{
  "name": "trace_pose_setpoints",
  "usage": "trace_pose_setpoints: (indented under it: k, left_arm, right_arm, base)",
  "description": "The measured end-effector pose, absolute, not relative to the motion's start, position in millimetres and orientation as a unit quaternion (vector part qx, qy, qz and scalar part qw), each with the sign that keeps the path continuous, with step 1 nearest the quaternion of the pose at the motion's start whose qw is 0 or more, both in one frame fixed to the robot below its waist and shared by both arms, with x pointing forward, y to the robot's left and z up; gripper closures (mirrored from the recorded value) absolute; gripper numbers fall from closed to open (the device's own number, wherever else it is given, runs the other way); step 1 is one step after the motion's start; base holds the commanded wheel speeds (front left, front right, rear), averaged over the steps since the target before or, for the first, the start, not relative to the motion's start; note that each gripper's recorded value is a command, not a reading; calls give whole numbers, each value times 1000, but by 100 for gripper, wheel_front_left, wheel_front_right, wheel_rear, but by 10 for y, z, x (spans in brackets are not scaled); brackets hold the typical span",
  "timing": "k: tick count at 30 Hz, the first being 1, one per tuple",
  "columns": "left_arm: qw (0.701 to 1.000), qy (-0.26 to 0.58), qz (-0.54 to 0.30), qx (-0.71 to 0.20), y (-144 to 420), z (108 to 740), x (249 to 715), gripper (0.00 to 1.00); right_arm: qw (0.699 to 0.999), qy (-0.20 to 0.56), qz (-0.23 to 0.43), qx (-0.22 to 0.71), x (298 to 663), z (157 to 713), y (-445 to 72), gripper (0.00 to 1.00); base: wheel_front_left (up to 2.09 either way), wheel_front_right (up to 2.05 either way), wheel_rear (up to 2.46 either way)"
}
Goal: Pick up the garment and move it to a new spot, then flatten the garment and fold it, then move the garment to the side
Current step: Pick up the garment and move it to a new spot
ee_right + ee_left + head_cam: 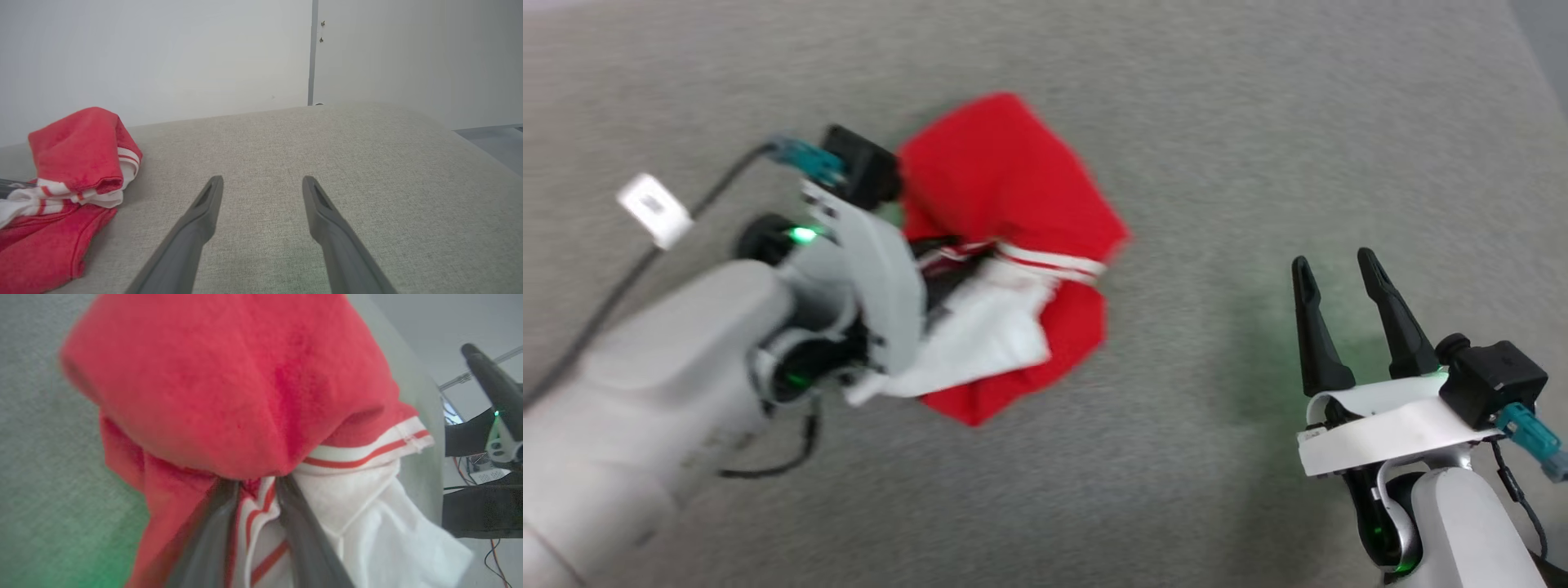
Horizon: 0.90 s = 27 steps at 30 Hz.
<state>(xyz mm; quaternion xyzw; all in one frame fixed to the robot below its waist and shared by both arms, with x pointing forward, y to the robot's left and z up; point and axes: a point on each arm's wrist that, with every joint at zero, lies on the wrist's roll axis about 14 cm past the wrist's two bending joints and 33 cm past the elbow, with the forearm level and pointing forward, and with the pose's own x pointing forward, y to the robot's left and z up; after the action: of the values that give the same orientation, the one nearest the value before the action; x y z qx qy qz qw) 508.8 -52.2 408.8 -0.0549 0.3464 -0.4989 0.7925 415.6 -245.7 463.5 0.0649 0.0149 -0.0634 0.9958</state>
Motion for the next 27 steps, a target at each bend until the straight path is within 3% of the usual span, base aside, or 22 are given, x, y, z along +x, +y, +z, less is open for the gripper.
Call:
trace_pose_setpoints:
  k: [5, 14, 27]
  left_arm:
    - [819, 291, -481, -109, -421, 4471, 5054, 0]
    - [885, 223, -377, -155, 401, 4779, 4936, 0]
    - [935, 202, -193, -218, 1606, 4605, 4225, 0]
  right_arm:
    - [998, 18, -30, 49, 4309, 4598, -2257, 0]
    - [998, 19, 35, 49, 4501, 4626, -1784, 0]
    - [995, 38, 61, 64, 4276, 4644, -1587, 0]
  base:
    - [0, 0, 0]
    - [0, 0, 0]
    - [0, 0, 0]
